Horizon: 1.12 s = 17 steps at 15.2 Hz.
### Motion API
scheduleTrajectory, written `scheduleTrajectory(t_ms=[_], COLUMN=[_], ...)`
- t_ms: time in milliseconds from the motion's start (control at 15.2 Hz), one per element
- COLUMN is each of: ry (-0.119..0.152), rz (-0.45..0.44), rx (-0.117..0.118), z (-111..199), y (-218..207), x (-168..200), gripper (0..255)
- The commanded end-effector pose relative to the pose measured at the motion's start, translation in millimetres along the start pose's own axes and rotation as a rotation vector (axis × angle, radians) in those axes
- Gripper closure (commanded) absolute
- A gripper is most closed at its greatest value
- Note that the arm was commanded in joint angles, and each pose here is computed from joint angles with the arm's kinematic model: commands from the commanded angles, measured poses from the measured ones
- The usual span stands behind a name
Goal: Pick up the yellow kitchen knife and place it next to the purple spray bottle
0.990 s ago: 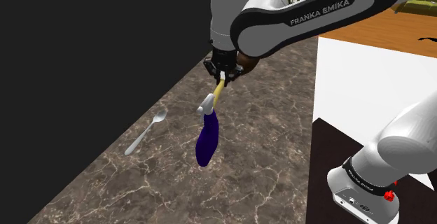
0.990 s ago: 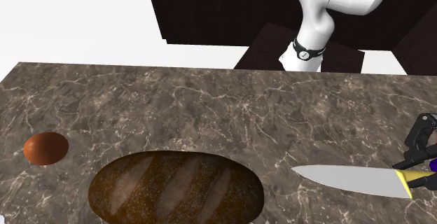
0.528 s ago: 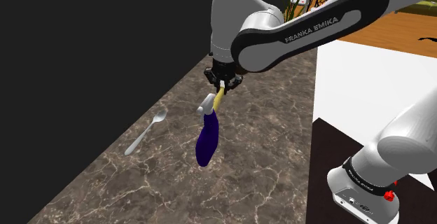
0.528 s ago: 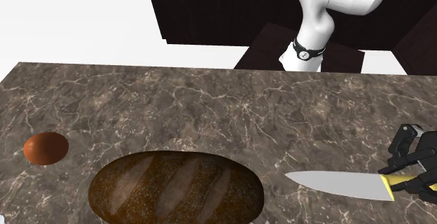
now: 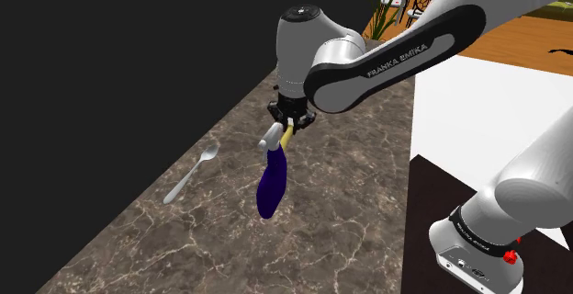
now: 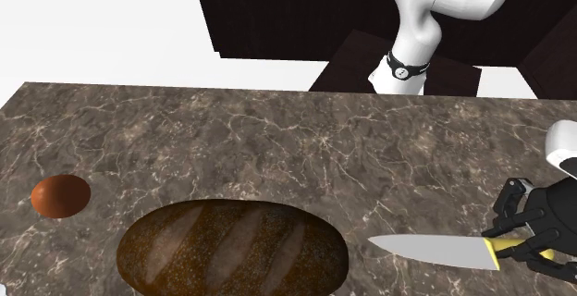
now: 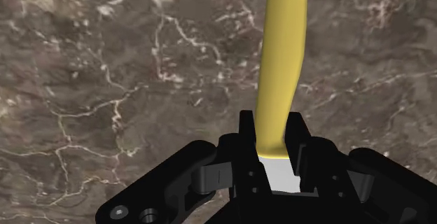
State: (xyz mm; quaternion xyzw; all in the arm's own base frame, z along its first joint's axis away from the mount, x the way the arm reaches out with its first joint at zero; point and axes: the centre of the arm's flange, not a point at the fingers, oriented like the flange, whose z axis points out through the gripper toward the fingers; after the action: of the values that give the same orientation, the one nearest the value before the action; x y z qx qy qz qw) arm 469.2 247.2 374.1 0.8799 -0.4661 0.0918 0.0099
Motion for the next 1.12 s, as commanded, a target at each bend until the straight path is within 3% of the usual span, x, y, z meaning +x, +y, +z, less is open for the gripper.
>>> scheduleTrajectory(t_ms=[0, 198, 660, 726, 1056], ry=[0.000, 0.000, 0.000, 0.000, 0.000], rz=[0.000, 0.000, 0.000, 0.000, 0.000], rx=[0.000, 0.000, 0.000, 0.000, 0.000], z=[10.8, 24.5, 24.5, 24.5, 24.5], y=[1.1, 2.0, 2.0, 2.0, 2.0], x=[-1.2, -3.6, -3.6, -3.6, -3.6], gripper=[255, 255, 255, 0, 0])
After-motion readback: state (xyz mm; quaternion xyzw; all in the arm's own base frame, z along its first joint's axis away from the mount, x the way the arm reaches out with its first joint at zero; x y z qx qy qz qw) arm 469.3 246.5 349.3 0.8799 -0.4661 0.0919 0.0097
